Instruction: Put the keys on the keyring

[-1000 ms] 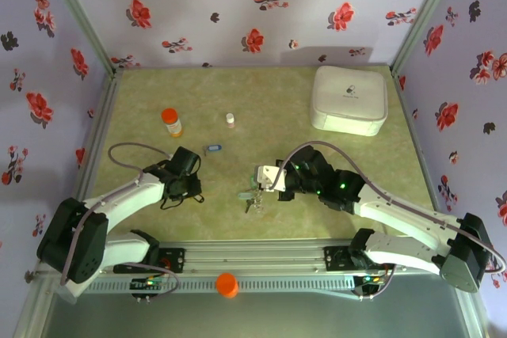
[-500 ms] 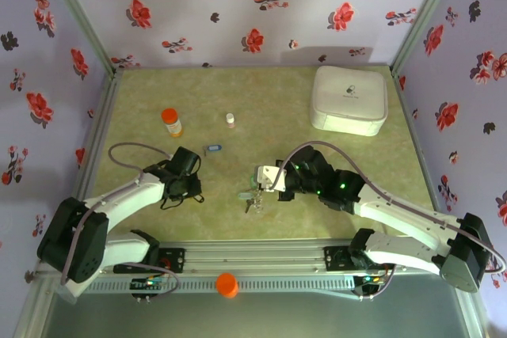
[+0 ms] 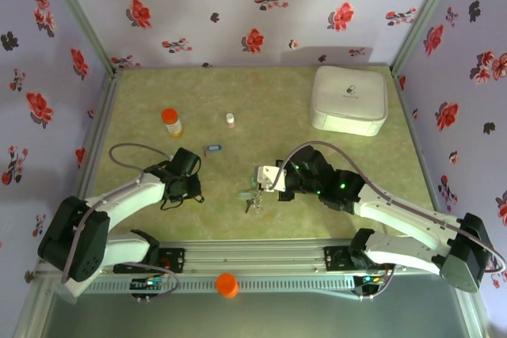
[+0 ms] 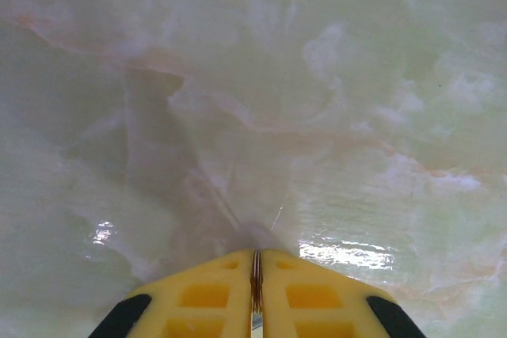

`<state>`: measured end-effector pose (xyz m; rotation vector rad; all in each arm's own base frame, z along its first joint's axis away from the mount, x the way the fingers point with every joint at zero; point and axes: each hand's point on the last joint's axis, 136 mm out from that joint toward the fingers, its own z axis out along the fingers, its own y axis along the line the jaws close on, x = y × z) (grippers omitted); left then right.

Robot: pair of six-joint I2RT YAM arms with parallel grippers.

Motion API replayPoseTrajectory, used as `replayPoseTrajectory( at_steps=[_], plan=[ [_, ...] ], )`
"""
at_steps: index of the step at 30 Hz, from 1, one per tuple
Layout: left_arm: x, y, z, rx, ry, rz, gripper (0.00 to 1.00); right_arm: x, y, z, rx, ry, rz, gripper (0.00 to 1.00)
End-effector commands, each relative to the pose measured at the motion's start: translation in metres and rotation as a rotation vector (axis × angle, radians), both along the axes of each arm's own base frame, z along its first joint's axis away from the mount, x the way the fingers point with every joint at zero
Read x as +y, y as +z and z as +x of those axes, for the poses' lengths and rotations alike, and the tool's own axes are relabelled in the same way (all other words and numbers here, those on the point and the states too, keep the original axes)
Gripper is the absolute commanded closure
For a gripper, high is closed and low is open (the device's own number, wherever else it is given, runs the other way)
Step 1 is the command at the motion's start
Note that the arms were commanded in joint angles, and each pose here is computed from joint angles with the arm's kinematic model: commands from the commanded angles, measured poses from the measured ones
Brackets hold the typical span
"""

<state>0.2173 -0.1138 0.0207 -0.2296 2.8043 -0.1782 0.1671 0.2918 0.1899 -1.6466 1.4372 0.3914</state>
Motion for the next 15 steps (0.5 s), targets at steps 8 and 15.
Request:
replayPoseTrajectory(
  at_steps=[8,15],
  plan=[
    [0.0051,0.0017,-0.0027,0.000,-0.014,0.016,0.87,0.0039,0.0047,-0.0063,0.000,0.030,0.020,1.00],
    [0.0052,0.0034,-0.0024,-0.006,-0.015,0.015,0.90,0.0040,0.0034,-0.0064,0.005,0.030,0.017,1.00]
  ],
)
